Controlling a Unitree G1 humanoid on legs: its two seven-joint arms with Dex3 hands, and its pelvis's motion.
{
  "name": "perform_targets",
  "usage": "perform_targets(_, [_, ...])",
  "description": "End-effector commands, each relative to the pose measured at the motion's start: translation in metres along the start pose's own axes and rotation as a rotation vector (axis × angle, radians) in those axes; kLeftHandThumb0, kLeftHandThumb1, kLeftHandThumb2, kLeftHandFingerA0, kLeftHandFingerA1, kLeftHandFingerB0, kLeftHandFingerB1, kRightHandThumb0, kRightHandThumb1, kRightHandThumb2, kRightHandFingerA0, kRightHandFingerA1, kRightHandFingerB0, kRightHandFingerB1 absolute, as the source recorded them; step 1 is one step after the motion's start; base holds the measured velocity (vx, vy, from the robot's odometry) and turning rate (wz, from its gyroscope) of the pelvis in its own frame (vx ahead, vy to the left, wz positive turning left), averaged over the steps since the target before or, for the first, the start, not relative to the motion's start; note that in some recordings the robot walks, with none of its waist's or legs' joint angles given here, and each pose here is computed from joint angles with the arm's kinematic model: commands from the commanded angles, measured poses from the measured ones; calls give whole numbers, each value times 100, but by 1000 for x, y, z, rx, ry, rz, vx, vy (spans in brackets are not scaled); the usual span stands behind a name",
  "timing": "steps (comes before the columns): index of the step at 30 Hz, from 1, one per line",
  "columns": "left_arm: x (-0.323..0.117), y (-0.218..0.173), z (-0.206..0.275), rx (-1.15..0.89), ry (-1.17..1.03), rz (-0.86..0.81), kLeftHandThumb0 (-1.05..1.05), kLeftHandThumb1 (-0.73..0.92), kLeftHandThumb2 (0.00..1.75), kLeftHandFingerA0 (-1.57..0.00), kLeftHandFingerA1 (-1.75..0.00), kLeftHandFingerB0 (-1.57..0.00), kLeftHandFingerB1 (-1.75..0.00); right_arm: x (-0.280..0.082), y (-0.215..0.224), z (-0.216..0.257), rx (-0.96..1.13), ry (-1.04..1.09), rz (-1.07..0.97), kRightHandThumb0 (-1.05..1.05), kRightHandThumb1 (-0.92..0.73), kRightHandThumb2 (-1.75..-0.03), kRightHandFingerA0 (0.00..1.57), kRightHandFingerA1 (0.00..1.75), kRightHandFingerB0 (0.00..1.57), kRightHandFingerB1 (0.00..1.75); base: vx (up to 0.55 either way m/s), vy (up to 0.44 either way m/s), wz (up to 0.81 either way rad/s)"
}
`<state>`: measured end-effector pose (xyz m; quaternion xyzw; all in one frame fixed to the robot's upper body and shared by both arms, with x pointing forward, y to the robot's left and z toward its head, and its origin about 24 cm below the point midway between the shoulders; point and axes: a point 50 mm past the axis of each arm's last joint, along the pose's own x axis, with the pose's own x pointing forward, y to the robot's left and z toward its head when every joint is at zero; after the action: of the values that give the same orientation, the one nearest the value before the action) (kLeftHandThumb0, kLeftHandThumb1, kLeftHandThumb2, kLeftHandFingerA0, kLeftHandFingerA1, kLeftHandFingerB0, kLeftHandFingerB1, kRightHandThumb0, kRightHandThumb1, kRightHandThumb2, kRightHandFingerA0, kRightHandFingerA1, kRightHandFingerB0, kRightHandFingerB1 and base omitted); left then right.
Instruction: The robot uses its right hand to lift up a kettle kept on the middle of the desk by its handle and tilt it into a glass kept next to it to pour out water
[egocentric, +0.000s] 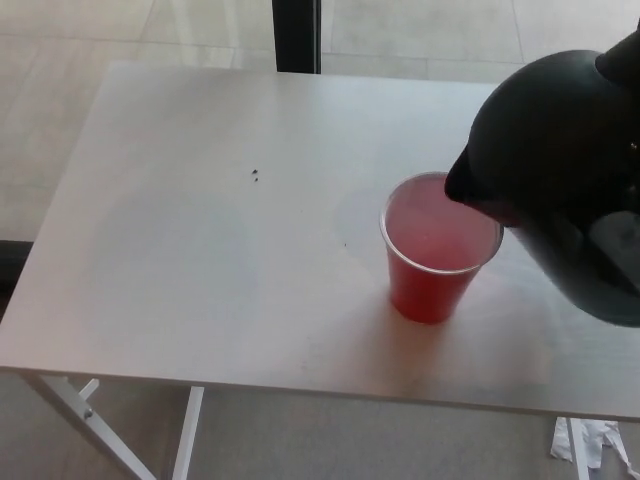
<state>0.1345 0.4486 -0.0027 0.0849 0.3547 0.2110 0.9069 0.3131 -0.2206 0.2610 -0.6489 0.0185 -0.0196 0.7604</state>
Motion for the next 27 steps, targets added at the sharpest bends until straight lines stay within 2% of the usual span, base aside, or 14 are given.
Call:
perform_targets(1, [-2, 3, -4, -7, 9, 11, -86, 76, 114, -43, -62, -31, -59, -7, 5, -16, 158, 63, -24, -29, -61, -89, 90, 155, 82, 101, 0, 0, 0])
perform_targets(3, [-2, 3, -4, -7, 9, 11, -86, 76, 114, -43, -62, -31, -59, -7, 5, -16, 160, 63, -25, -29, -61, -89, 90, 155, 82, 101, 0, 0, 0])
perform_targets(4, [-2, 3, -4, -10, 8, 12, -86, 92, 69, -46, -56, -34, -53, -7, 9, -20, 195, 76, -15, -33, -60, -85, 80, 163, 84, 86, 0, 0, 0])
perform_targets(5, [-2, 2, -5, -16, 7, 9, -89, 92, 68, -47, -58, -34, -55, -10, 19, -29, 310, 66, -24, -17, -52, -88, 82, 140, 81, 74, 0, 0, 0])
perform_targets(8, [-2, 3, -6, 0, 18, 17, -88, 92, 70, -48, -56, -34, -52, -15, 35, -46, 526, 74, -37, -18, -59, -76, 87, 162, 81, 71, 0, 0, 0])
perform_targets(9, [-2, 3, -6, -2, 16, 12, -89, 76, 115, -43, -63, -31, -59, -16, 41, -50, 549, 51, -51, -19, -46, -98, 85, 162, 81, 98, 0, 0, 0])
perform_targets(12, [-3, 2, -7, 0, 19, 10, -83, 73, 115, -46, -64, -30, -58, -19, 59, -63, 719, 173, -58, -18, -35, -117, 88, 175, 76, 152, 0, 0, 0])
perform_targets(13, [-3, 2, -7, 10, 22, 13, -83, 73, 115, -46, -64, -30, -58, -20, 62, -66, 750, 167, -55, -18, -35, -117, 88, 175, 76, 152, 0, 0, 0])
perform_targets(14, [-2, 2, -8, 7, 24, 15, -90, 92, 70, -48, -57, -34, -53, -21, 67, -68, 729, 186, -45, -20, -42, -108, 94, 175, 77, 159, 0, 0, 0])
perform_targets(15, [-3, 1, -9, 7, 22, 11, -90, 92, 70, -48, -57, -34, -53, -23, 78, -75, 769, 251, -53, -20, -55, -80, 92, 175, 64, 159, 0, 0, 0])
perform_targets(17, [-3, 2, -9, -18, 23, 12, -89, 92, 69, -48, -57, -34, -53, -26, 84, -76, 798, 293, -77, -28, -63, -72, 88, 175, 70, 146, 0, 0, 0])
perform_targets(18, [-3, 1, -10, -13, 22, 13, -88, 92, 70, -49, -57, -34, -53, -26, 91, -79, 850, 307, -98, -17, -53, -80, 85, 175, 58, 154, 0, 0, 0])
perform_targets(22, [-3, 1, -11, -17, 25, 15, -88, 92, 70, -48, -57, -34, -52, -32, 114, -93, 890, 325, -120, -24, -36, -117, 99, 175, 82, 158, 0, 0, 0])
perform_targets(27, [-4, 2, -13, -35, 23, 14, -89, 92, 69, -49, -58, -34, -53, -35, 124, -93, 853, 394, -158, -20, -55, -90, 89, 175, 74, 142, 0, 0, 0])
